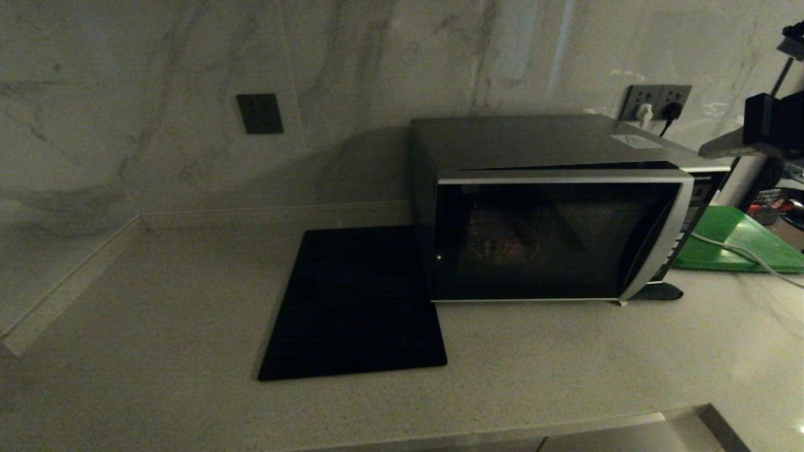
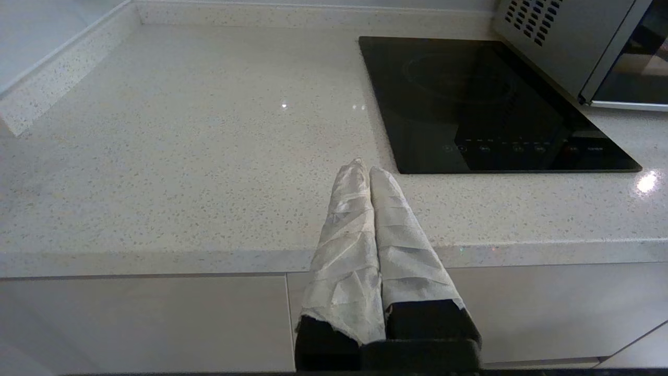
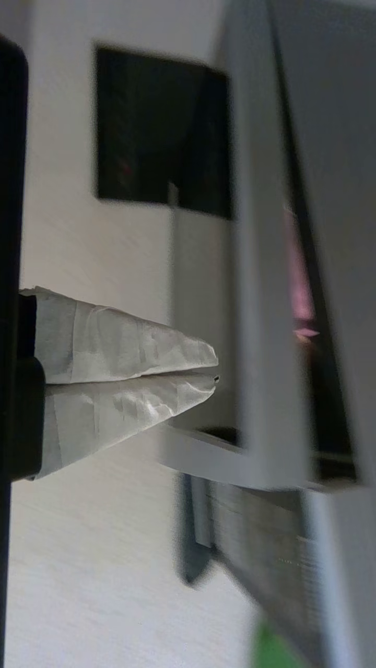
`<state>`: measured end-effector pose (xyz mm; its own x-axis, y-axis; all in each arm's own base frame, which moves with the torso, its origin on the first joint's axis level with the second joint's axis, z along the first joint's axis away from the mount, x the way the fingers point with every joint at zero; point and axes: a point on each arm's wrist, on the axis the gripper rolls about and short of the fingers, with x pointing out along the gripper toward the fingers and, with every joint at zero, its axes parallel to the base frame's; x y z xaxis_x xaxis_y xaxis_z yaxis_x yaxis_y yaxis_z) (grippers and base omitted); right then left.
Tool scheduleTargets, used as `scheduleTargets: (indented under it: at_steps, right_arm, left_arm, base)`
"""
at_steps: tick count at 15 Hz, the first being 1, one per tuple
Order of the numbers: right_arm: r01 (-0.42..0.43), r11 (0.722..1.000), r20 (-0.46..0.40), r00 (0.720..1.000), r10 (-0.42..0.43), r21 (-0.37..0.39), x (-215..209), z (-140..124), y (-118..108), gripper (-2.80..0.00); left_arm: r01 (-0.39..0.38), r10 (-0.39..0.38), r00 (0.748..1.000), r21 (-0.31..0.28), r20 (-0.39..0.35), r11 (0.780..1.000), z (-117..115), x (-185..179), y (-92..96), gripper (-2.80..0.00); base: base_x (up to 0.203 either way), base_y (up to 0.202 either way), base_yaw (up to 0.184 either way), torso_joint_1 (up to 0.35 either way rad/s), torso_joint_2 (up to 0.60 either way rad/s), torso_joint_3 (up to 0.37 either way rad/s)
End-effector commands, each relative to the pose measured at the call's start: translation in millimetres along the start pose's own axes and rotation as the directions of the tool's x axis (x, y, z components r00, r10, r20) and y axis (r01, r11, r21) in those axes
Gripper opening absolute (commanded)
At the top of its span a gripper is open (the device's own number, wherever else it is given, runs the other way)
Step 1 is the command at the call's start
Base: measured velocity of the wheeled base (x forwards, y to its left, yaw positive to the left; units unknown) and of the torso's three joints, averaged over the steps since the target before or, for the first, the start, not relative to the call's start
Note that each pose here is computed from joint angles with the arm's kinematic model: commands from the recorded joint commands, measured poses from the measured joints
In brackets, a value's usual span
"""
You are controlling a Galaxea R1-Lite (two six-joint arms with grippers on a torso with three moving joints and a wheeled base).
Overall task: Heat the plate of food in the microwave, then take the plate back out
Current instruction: Open the microwave oven
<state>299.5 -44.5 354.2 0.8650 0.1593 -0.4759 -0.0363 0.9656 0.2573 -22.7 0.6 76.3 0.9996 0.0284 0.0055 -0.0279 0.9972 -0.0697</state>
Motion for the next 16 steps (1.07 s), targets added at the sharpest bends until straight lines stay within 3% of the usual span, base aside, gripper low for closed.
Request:
scheduleTargets:
  at_steps: [1,4,16]
  right_arm:
    - [0.043,0.999,-0.014,0.999,-0.043,0.002,30.4,-0.1,-10.7,-2.8]
    - [0.135,0.991,0.059,0.989,-0.135,-0.008,49.5,6.2,-18.9,-2.8]
    - [0.143,0.988,0.064,0.988,-0.14,-0.059,73.3,6.0,-26.2,-2.8]
  left_arm:
    - [-0.001,0.001,1.0,-0.001,0.001,1.0,0.0,0.0,0.0,-2.8]
    - [-0.002,0.002,1.0,-0.001,0.001,1.0,0.0,0.0,0.0,-2.8]
    - [-0.001,0.001,1.0,-0.001,0.001,1.0,0.0,0.0,0.0,-2.8]
  base:
    - [0.0,0.0,0.0,0.0,0.0,0.0]
    - [0.0,0.0,0.0,0.0,0.0,0.0]
    - [0.0,0.0,0.0,0.0,0.0,0.0]
